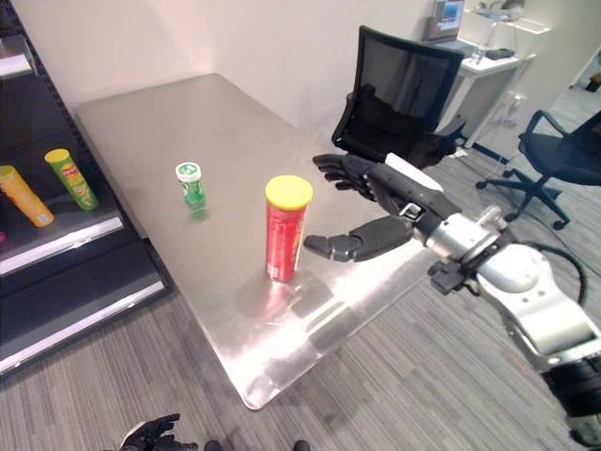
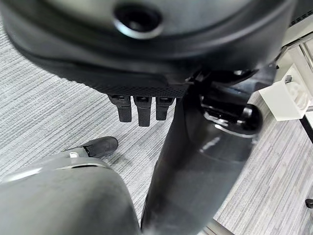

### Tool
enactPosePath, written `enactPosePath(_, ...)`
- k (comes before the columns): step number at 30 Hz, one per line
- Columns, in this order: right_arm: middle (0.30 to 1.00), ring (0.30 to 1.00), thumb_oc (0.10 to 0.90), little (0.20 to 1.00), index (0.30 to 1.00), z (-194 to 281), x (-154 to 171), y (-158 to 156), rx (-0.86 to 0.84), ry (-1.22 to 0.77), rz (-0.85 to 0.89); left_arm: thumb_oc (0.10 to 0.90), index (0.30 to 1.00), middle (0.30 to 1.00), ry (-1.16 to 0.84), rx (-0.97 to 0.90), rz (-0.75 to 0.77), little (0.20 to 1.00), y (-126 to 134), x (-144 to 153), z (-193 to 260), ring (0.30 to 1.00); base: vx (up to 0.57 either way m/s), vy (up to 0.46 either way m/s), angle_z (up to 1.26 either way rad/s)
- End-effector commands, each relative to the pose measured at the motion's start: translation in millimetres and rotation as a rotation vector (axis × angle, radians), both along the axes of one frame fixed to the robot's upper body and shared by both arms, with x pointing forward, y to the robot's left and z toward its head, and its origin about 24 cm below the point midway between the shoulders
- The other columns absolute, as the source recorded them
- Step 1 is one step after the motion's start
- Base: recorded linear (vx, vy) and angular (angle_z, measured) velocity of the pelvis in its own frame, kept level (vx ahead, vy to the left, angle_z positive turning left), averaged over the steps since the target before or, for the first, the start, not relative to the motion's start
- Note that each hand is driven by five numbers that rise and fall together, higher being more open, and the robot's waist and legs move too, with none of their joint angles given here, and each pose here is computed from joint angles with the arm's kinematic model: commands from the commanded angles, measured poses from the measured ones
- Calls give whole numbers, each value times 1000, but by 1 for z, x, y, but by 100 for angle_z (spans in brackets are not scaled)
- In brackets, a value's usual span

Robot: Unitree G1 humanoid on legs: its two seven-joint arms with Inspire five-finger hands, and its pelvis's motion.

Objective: Put the goods on the table back onto the shelves and tidy them up.

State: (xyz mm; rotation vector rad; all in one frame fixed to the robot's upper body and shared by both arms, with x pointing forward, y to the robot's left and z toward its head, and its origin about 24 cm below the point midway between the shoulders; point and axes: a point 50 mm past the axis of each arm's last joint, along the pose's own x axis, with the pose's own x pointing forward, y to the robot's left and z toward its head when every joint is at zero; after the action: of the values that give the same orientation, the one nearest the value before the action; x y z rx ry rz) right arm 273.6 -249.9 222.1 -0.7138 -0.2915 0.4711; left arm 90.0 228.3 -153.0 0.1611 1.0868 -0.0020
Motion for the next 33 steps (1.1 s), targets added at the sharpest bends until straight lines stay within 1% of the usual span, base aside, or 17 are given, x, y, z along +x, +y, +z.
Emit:
enactPosePath(1,900,900,800,900,900,53,2,7,8,-267,10,800,900,900,-31,45,-87,900,3,13,3,900,3,2,18)
enactPosePath(5,900,900,800,900,900,52,9,7,-48,-270,-17,800,900,900,-14,55,-76,900,6,8,2,900,0,-3,18)
enactPosePath(10,900,900,800,900,900,49,15,7,-46,-249,-27,800,900,900,-3,61,-69,900,8,4,1,900,1,-2,8)
enactPosePath(11,900,900,800,900,900,49,17,8,-85,-257,-36,800,900,900,-3,66,-65,900,9,5,1,900,12,-4,16)
enactPosePath(15,900,900,800,900,900,49,21,10,-94,-248,-28,800,900,900,-6,79,-84,900,10,5,2,900,-4,-1,10)
enactPosePath(26,900,900,800,900,900,44,30,14,-104,-209,-24,800,900,900,6,81,-78,900,11,2,1,900,3,-4,7)
enactPosePath(27,865,865,776,865,865,43,31,15,-112,-207,-23,800,900,900,7,83,-74,900,11,2,1,900,5,-6,3)
enactPosePath(28,460,460,507,460,460,42,31,15,-121,-206,-26,800,900,900,7,84,-73,900,11,1,1,900,-2,-8,4)
enactPosePath(29,300,300,400,300,300,43,32,14,-135,-205,-30,800,900,900,5,85,-72,900,10,2,1,900,0,0,0)
enactPosePath(33,300,300,400,300,300,43,31,15,-160,-197,-26,800,900,900,0,83,-68,900,10,3,1,900,0,0,0)
